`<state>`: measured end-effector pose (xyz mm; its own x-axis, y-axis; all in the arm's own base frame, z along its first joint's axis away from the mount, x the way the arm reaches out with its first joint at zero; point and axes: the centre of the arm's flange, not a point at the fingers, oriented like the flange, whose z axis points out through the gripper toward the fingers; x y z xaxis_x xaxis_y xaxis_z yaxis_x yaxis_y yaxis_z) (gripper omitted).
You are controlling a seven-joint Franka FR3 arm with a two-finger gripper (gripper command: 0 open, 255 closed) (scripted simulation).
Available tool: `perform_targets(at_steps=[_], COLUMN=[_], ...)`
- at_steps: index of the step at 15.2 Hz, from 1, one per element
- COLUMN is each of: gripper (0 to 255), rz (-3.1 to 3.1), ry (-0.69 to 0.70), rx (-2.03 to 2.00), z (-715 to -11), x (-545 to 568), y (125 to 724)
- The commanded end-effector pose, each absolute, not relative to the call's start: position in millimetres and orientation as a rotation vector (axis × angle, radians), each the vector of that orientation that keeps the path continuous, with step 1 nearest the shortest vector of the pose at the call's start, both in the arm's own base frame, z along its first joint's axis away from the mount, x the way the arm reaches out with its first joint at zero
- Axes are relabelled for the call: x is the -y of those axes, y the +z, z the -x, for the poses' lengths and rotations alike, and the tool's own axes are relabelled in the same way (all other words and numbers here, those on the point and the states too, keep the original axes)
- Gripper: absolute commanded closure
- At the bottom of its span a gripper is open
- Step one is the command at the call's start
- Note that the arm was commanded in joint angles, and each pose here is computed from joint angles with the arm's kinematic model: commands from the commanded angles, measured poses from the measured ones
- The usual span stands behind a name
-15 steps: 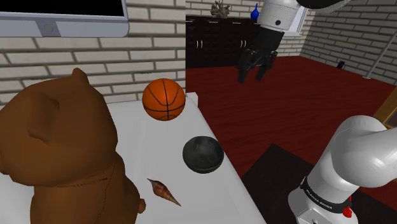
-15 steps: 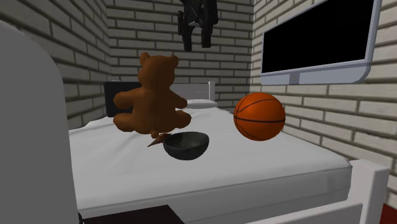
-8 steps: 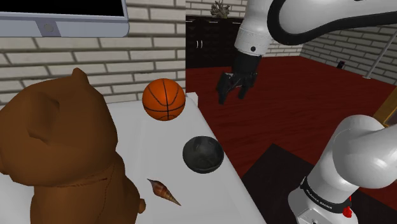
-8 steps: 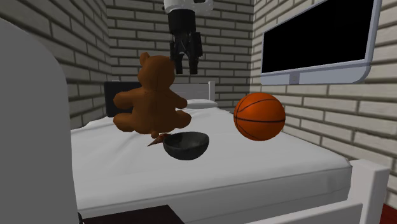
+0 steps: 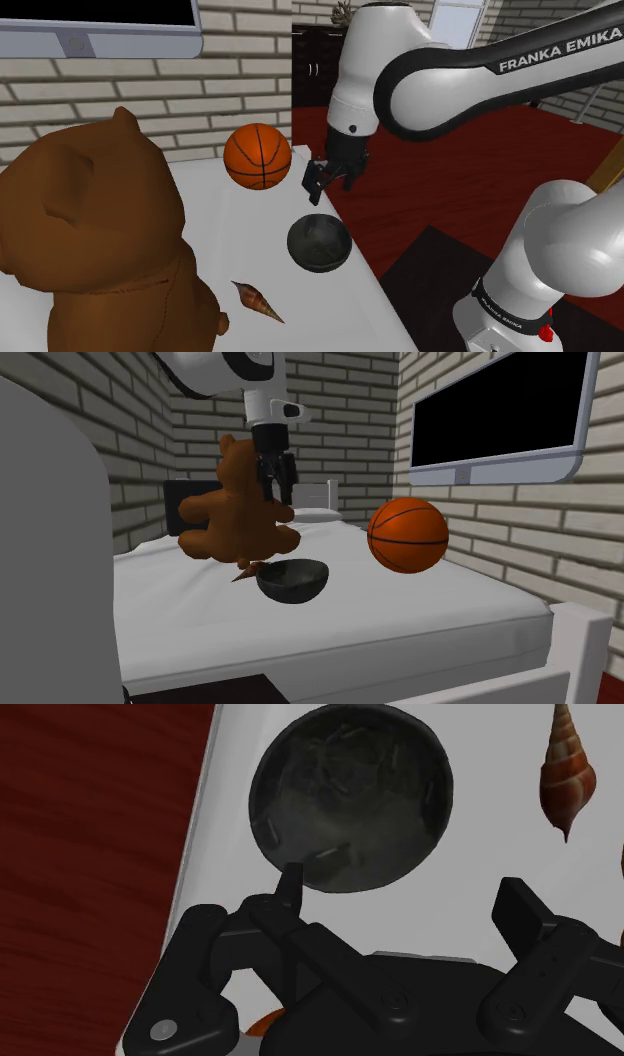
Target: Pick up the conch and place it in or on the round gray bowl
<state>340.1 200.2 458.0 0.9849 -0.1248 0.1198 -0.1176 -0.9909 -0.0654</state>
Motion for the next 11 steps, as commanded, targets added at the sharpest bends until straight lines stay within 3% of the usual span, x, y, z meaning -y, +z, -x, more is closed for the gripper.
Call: perform_targets(at_steps=[1,11], gripper=[0,0], rz=[3.075,3.097], ry=[-0.192,-0.190], rx=[-0.178,-0.126], z=[-342.9,-356.7], x=[-221.2,-319.6], y=[438.5,348.8])
